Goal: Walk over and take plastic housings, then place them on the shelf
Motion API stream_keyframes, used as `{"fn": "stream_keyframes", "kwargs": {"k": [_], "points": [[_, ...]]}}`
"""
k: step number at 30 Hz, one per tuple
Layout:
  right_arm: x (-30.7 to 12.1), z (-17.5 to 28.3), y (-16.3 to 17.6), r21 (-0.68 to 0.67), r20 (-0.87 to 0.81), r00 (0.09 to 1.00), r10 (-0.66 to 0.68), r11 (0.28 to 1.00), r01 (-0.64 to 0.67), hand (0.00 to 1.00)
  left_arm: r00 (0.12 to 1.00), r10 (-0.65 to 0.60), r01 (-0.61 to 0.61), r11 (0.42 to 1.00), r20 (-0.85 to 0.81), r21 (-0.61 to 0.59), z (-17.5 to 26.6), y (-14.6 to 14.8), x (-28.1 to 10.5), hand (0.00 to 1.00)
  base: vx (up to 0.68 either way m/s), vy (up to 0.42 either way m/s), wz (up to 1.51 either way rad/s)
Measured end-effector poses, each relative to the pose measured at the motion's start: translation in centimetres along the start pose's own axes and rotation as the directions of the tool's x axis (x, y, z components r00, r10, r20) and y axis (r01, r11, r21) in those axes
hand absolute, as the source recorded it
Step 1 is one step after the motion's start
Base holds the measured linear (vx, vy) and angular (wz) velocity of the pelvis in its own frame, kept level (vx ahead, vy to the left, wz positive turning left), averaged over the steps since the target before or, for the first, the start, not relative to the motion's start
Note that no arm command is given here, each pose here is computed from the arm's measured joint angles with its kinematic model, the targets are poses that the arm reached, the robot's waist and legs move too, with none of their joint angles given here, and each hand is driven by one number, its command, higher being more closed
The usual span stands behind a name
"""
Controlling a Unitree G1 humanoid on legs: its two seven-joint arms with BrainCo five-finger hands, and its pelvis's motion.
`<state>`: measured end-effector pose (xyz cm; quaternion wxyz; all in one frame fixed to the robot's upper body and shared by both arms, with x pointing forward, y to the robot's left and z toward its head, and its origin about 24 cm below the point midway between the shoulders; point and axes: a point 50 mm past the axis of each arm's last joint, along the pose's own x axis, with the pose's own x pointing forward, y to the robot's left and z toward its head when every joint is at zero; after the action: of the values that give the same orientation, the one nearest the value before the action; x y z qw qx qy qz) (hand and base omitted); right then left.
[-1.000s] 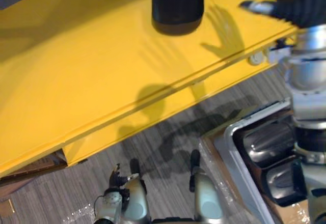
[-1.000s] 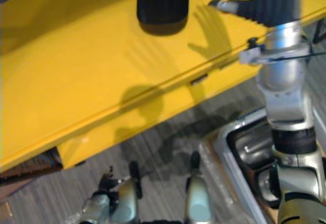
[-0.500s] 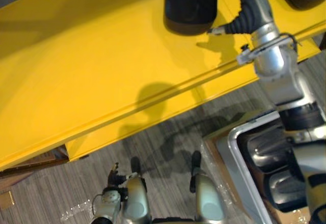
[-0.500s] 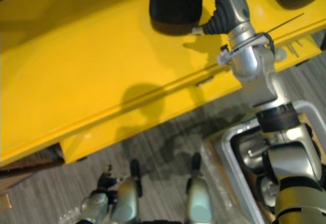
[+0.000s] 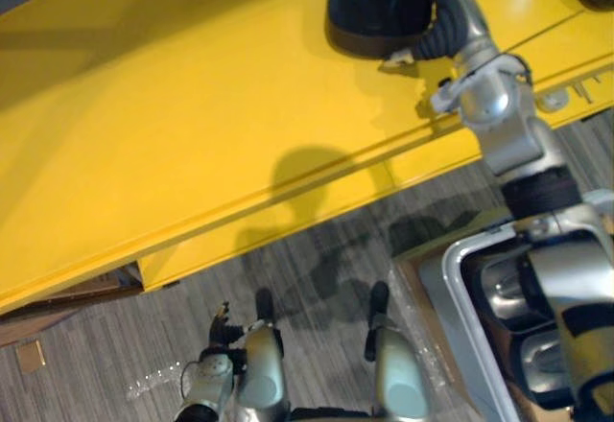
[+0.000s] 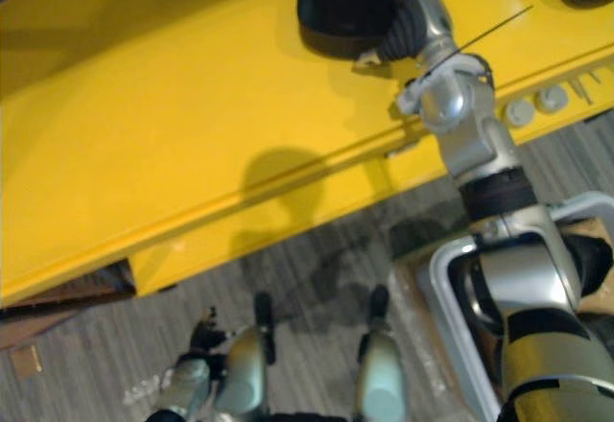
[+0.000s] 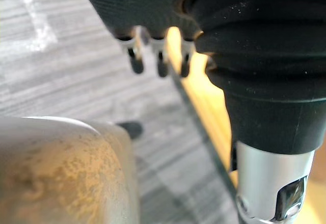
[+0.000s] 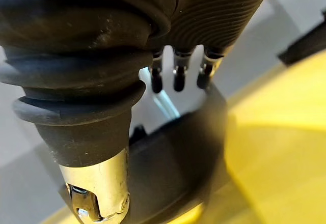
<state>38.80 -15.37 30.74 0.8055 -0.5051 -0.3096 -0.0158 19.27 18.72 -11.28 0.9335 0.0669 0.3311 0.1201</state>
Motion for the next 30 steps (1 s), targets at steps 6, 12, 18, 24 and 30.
{"fn": "stream_keyframes", "kwargs": {"k": [6, 12, 18, 24, 30], "points": [[0.6, 1.4, 1.2, -0.063, 0.047, 0.993, 0.111, 0.992, -0.108, 1.0, 1.0, -0.003, 0.003, 1.0, 0.0, 0.0, 0.0, 0.0, 0.0, 0.0, 0.0, 0.0, 0.02], [0.5, 1.8, 1.2, -0.152, 0.093, 0.977, 0.19, 0.973, -0.175, 1.0, 1.0, -0.003, 0.003, 1.0, -0.003, 0.0, -0.1, 0.0, 0.0, 0.0, 0.0, -0.002, 0.03], [0.0, 2.5, 1.6, -0.281, 0.147, 0.95, 0.276, 0.932, -0.228, 1.0, 1.0, -0.005, 0.005, 1.0, -0.017, 0.004, -0.3, 0.0, 0.0, 0.0, 0.0, 0.0, 0.0], [-0.3, 2.6, 1.7, -0.376, 0.158, 0.929, 0.335, 0.89, -0.257, 1.0, 1.0, -0.007, 0.007, 1.0, -0.024, 0.007, -0.4, -0.1, 0.1, 0.0, 0.0, -0.001, -0.02], [-0.8, 2.6, 2.2, -0.473, 0.166, 0.908, 0.385, 0.839, -0.269, 1.0, 1.0, -0.006, 0.007, 1.0, -0.024, 0.007, -0.4, 0.0, 0.1, 0.0, 0.0, 0.0, 0.0]]}}
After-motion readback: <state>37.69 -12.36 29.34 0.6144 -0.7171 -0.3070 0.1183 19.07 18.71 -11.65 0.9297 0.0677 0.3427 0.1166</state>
